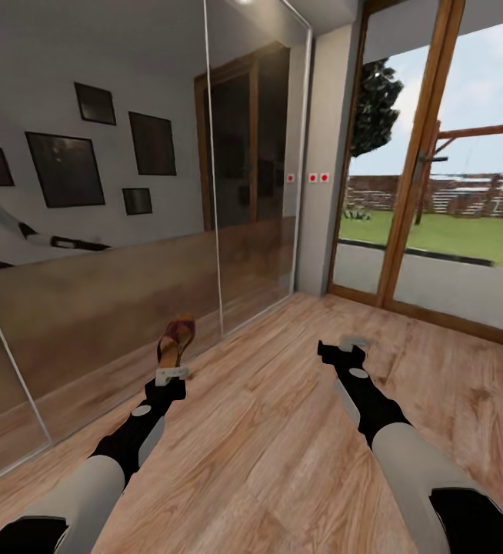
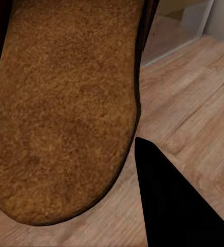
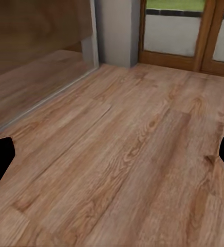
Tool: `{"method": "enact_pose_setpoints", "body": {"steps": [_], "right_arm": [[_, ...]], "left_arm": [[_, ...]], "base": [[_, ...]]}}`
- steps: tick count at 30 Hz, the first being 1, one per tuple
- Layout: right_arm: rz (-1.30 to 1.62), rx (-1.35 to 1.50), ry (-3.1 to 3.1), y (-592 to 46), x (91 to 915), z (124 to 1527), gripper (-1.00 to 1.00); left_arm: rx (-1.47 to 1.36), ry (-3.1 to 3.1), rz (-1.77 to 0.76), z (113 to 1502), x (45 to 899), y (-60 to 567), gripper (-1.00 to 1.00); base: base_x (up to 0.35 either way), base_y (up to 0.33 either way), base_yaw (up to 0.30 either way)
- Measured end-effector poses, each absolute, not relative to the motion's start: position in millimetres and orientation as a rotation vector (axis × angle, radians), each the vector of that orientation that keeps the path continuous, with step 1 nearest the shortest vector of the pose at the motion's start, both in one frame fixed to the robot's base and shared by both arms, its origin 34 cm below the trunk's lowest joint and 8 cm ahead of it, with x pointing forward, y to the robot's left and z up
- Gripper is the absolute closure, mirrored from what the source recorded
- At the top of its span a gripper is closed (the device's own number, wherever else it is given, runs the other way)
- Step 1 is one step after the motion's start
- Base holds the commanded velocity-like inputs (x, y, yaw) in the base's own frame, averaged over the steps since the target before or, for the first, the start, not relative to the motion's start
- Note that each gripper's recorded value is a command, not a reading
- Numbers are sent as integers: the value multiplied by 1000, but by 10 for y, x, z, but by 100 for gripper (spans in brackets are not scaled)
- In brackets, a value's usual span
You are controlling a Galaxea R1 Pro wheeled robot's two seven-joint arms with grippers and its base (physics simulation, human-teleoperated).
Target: Pick up the two gym shoes and the two sandals from the corridor floor and place them onto the hallstand (shoe rack) in the corridor, making sure they are on the rack and not on the floor. Arrange them so the two gym shoes are next to each other and the two sandals are next to each other.
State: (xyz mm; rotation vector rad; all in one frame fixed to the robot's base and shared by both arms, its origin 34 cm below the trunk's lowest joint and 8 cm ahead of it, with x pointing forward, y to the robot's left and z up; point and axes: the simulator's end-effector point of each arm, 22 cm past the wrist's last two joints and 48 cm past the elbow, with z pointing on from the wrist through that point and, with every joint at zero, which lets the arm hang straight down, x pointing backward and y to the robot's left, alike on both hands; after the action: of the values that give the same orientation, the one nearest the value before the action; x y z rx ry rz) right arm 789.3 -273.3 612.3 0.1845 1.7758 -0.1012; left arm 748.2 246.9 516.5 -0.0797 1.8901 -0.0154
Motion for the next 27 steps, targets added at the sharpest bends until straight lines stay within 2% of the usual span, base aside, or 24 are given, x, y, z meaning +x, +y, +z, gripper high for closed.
{"method": "enact_pose_setpoints", "body": {"steps": [10, 16, 24, 27], "right_arm": [[-101, 184, 1776, -2733, 7894, 6120, -100], [-101, 184, 1776, -2734, 7894, 6120, -100], [-98, 182, 1776, -2728, 7895, 6121, -100], [-96, 182, 1776, -2725, 7894, 6122, -100]], "left_arm": [[-85, 1807, -14, 5257, 7470, 2493, 100], [-100, 1616, -3, 5271, 7183, 2555, 100], [-104, 1589, 0, 5283, 7139, 2567, 100], [-106, 1588, 1, 5286, 7137, 2572, 100]], "base": [[47, -16, 291], [2, -1, 282], [6, -3, 50], [185, -93, 2]]}}
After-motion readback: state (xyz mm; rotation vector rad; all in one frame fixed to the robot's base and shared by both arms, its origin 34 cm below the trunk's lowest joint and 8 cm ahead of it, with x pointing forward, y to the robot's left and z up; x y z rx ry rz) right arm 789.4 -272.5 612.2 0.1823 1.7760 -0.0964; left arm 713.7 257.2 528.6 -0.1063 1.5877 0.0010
